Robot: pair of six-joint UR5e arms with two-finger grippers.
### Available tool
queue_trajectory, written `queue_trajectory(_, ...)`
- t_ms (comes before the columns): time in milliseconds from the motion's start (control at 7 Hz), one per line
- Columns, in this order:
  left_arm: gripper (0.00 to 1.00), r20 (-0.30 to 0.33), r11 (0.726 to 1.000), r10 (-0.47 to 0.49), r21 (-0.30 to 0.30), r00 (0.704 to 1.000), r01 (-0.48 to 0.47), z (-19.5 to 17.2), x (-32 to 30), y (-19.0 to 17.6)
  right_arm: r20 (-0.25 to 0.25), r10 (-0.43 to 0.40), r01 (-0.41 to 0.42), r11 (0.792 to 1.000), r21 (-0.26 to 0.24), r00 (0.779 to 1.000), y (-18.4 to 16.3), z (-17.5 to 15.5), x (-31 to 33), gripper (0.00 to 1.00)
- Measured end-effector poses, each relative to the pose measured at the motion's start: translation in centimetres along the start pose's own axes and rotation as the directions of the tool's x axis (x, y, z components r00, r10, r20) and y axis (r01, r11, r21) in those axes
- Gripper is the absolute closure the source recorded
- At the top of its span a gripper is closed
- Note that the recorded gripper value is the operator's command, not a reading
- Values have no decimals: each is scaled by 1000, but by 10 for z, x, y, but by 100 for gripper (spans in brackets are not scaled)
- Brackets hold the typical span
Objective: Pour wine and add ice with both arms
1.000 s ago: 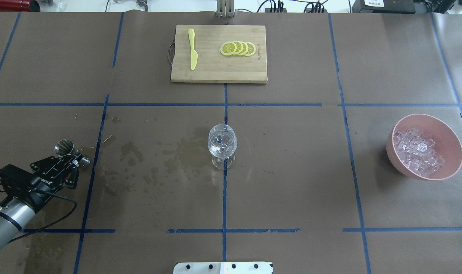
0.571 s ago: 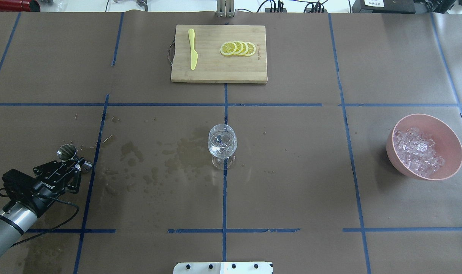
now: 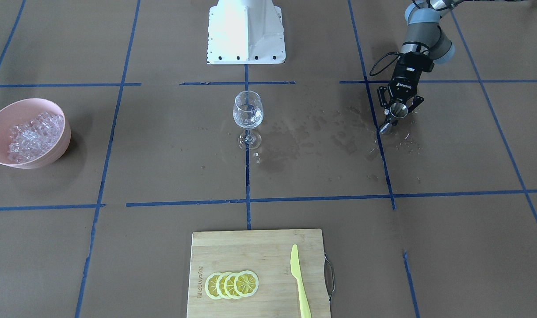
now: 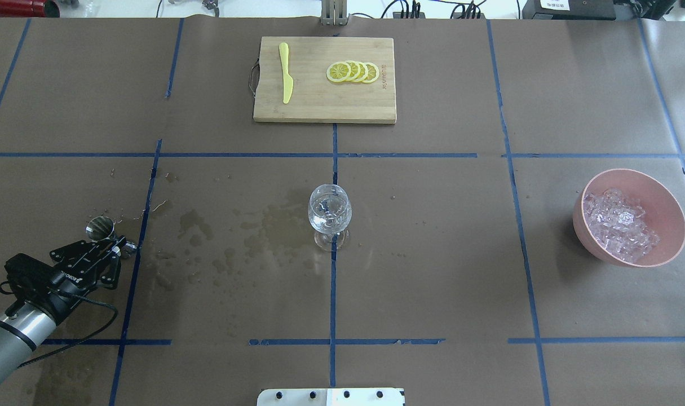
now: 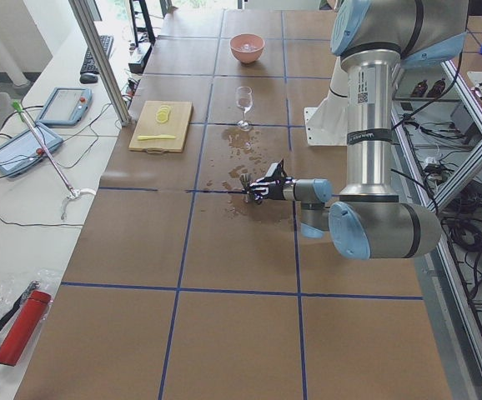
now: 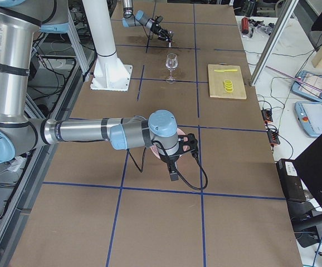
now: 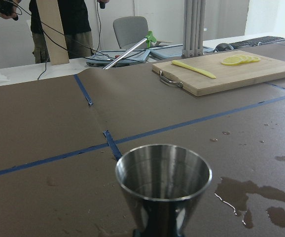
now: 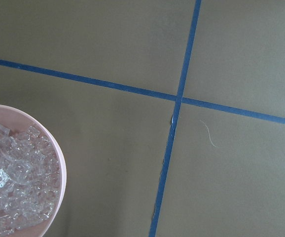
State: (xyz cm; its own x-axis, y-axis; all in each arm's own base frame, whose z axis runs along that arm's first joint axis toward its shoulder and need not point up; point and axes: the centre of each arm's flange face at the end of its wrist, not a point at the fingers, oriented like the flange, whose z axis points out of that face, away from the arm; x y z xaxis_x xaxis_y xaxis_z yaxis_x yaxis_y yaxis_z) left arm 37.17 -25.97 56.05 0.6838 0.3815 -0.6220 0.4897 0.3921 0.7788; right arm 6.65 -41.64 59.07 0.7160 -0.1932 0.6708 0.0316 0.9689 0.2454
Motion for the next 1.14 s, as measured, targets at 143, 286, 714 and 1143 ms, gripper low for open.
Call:
queue_trajectory(143,35,0,1000,0,0,1000,0,0,0,0,0,0,0,1000,0,1000,0,0,0,0)
queue_trajectory(286,22,1,1000,-1,2,1000,1,0,0,0,0,0,0,1000,0,1000,0,0,0,0)
queue_trajectory(714,1,21,1000,-6,30,1000,6,-1,-1,-7,0,-1,1,1000,2,1000,-2,-1,-1,0)
queue_trajectory(1143,1,48,991,-58,122,997,52,-6,1,-29,0,-2,2,1000,3,1000,-2,-1,-1,0)
